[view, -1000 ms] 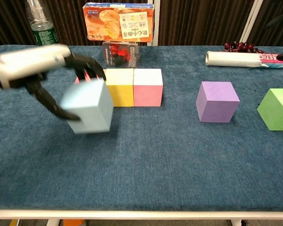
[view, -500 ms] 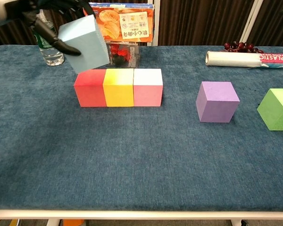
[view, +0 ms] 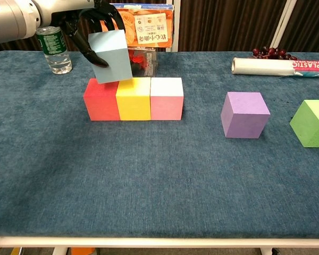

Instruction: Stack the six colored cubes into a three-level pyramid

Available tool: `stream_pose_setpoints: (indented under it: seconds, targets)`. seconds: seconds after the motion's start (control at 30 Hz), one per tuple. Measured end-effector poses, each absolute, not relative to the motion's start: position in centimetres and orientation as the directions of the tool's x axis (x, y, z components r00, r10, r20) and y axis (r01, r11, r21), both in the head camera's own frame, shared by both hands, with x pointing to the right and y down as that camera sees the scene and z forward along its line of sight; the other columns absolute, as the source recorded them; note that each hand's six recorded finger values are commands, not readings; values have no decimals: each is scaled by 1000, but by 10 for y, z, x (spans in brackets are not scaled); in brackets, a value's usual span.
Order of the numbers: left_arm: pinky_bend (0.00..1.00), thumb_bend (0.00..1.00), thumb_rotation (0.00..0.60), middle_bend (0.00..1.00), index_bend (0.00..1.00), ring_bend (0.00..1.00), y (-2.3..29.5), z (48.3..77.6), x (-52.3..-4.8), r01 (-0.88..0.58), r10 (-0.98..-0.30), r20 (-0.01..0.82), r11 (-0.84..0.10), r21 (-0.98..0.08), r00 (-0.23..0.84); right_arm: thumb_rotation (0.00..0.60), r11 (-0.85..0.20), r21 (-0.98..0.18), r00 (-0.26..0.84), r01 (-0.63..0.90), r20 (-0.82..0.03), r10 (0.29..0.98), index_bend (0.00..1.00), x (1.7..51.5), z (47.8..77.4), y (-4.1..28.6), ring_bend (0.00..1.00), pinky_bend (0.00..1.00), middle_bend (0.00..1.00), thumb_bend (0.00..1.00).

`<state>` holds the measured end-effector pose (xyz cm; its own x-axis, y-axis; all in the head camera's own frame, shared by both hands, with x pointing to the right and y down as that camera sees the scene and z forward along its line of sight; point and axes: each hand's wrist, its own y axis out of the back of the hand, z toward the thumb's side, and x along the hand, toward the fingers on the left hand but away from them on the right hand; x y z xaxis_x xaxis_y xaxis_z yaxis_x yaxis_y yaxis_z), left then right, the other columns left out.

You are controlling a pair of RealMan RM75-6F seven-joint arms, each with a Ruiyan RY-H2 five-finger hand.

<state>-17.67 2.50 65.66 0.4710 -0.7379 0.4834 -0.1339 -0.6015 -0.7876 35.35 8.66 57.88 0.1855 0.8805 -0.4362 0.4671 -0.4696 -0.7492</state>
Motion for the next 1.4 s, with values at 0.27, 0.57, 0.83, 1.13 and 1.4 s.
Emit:
stream_pose_setpoints:
  seconds: [0.27,0.57,0.83,1.13,1.4]
  targets:
    - [221,133,600,500,303,415,29,660,-169,-79,-690,509,-629,-773,514,600,-471,-745,176,472,-444,879,0,356,580,89,0,0,225,101]
    - [216,131,600,498,300,406,24,664,-172,-55,-660,535,-655,-753,528,600,-472,-742,168,476,-450,877,0,356,583,89,0,0,225,101]
    - [212,128,600,495,299,401,23,669,-172,-43,-644,546,-666,-744,536,600,-472,-741,164,477,-452,877,0,356,585,88,0,0,225,101]
    - [212,127,600,495,296,401,24,673,-171,-45,-634,553,-678,-734,540,600,-474,-744,160,471,-456,876,0,356,587,87,0,0,225,101]
    - [212,126,600,489,296,401,23,676,-171,-39,-631,557,-680,-732,540,600,-473,-747,161,467,-455,876,0,355,587,87,0,0,225,101]
